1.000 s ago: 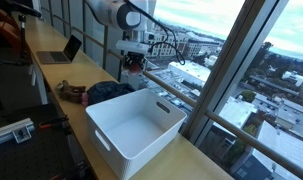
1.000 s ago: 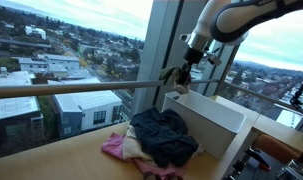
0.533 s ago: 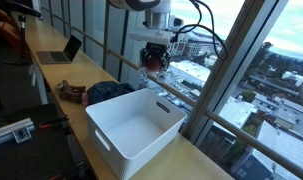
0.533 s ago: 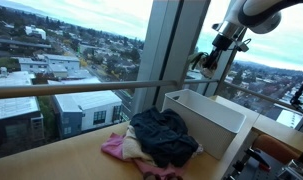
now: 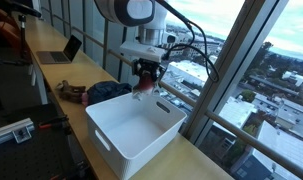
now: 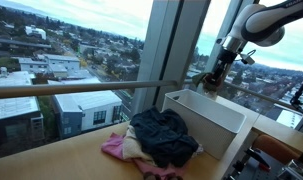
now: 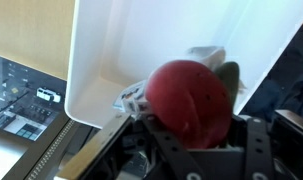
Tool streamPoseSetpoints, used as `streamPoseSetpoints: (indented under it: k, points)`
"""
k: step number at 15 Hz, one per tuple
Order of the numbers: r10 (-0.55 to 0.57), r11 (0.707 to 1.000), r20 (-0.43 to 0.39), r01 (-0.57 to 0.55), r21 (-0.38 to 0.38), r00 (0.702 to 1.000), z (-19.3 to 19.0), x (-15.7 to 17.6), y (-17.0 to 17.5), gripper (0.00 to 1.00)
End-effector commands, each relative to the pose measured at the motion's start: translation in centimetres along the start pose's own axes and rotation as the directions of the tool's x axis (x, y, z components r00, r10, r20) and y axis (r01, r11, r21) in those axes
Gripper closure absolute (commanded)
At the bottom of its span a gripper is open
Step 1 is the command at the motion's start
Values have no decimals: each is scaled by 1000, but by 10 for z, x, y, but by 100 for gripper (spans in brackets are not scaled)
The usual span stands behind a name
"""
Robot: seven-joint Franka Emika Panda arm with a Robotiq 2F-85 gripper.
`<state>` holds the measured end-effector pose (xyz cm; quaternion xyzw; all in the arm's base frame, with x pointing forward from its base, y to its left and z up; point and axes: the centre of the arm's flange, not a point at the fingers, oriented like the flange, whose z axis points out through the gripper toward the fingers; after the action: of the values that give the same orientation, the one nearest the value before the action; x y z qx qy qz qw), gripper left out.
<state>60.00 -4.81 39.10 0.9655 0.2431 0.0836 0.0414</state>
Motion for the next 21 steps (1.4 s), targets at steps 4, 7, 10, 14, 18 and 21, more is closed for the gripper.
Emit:
streamPoseSetpoints:
  k: [4,7,10,14,18,21]
  points:
    - [-142,985,-66,135,-110,988,-49,-2,-89,2]
    - [-234,965,-53,226,-134,971,-31,12,-154,0]
    - [-271,954,-30,264,-143,962,-16,18,-178,0]
    - [-318,942,-9,314,-116,948,2,25,-206,0]
    - [-379,924,-5,378,-60,925,32,43,-248,0]
    - [-425,905,11,425,-6,905,70,56,-280,0]
